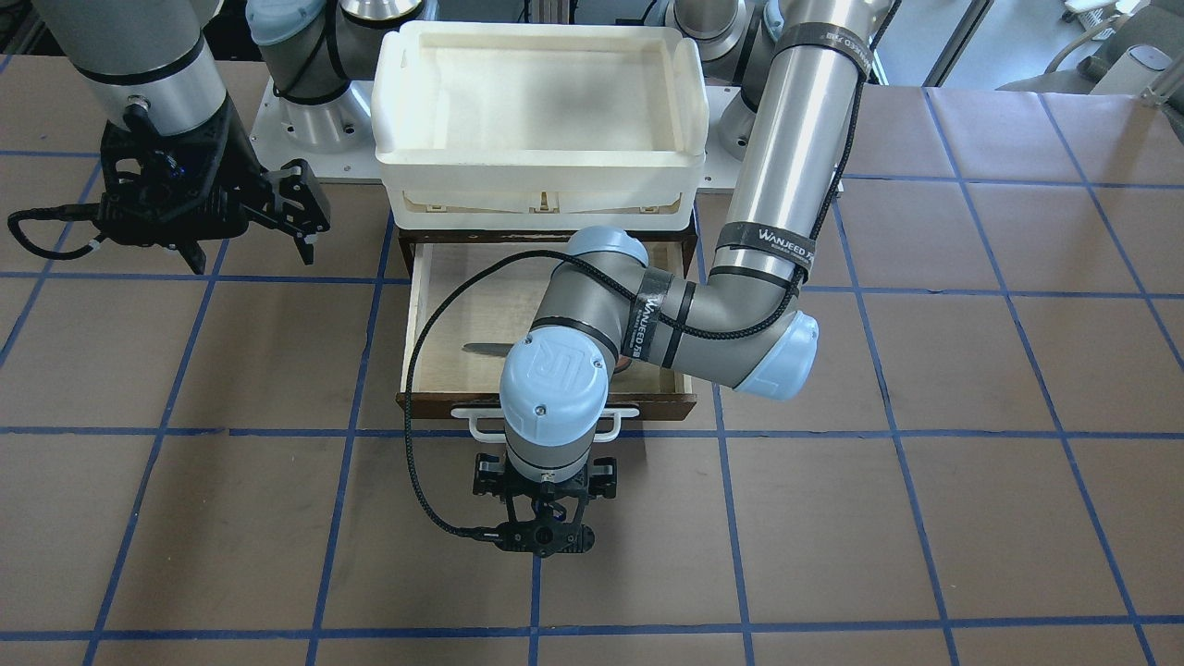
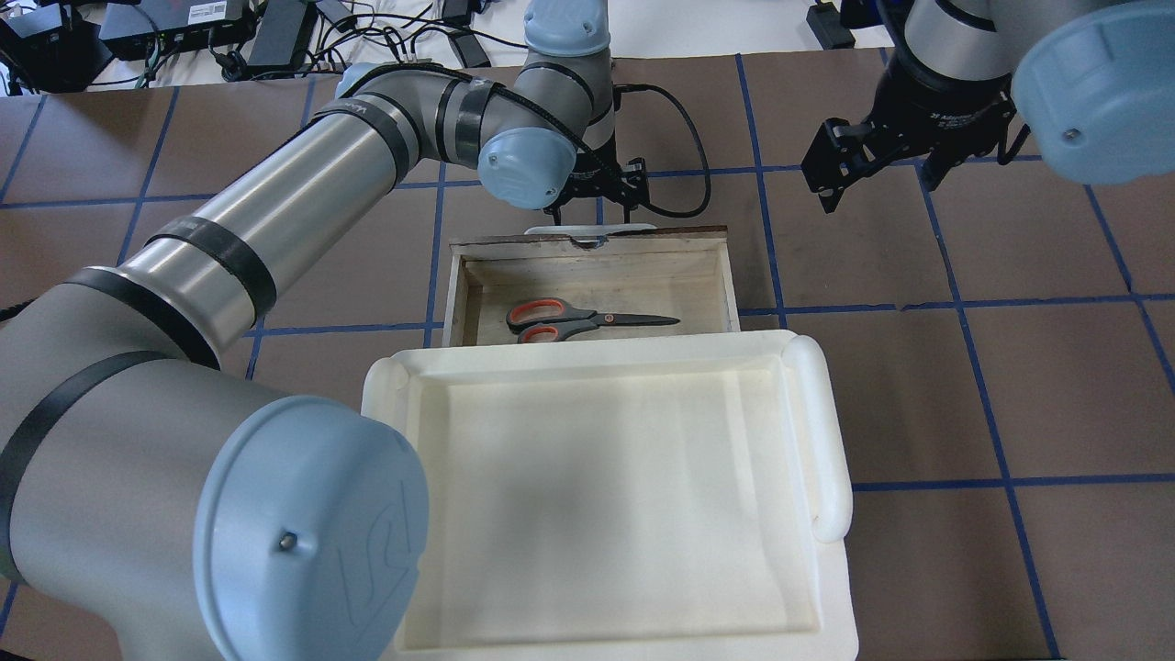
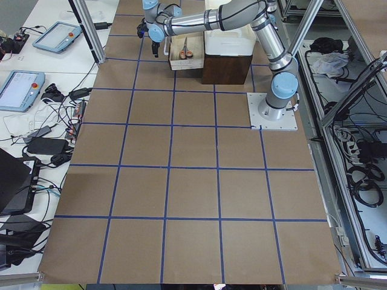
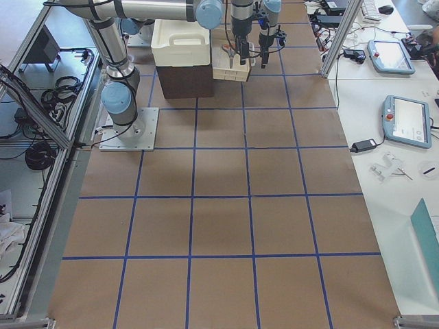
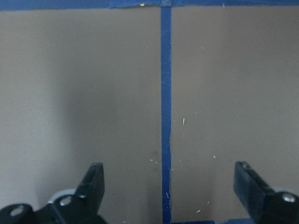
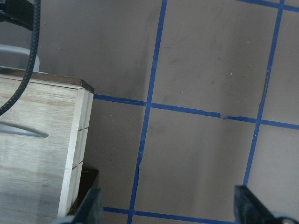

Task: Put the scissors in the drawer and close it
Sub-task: 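Move the left gripper over the drawer's far edge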

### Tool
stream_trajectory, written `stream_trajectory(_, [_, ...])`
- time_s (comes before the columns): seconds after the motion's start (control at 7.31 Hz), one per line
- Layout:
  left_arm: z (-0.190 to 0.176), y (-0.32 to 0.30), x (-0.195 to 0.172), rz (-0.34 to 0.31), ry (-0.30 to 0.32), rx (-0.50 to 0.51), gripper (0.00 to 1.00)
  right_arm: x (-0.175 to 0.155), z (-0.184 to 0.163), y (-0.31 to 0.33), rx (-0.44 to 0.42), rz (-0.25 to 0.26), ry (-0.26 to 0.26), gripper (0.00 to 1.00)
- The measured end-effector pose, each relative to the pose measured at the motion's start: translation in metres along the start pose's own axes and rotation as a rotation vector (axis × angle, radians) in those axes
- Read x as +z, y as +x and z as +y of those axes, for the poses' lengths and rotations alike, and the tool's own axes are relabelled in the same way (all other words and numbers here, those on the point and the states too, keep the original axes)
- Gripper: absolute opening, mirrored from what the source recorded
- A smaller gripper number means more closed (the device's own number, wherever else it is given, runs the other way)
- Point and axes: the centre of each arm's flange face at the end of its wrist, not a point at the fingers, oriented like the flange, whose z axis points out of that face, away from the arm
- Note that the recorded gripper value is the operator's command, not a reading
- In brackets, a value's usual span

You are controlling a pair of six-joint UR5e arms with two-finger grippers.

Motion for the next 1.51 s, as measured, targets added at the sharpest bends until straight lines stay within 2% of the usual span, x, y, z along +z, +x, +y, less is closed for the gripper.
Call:
stream_trajectory(0.68, [0.011,0.017,0.013,-0.054,-0.024,-0.028,1.0,-0.001,0.001,0.0,0.0,0.002,0.001,1.0])
stream_trajectory(1.51, [0.025,0.022,0.006,-0.066,-0.077,-0.019,1.0,-0.003,0.002,0.0,0.0,0.004,0.004,1.0])
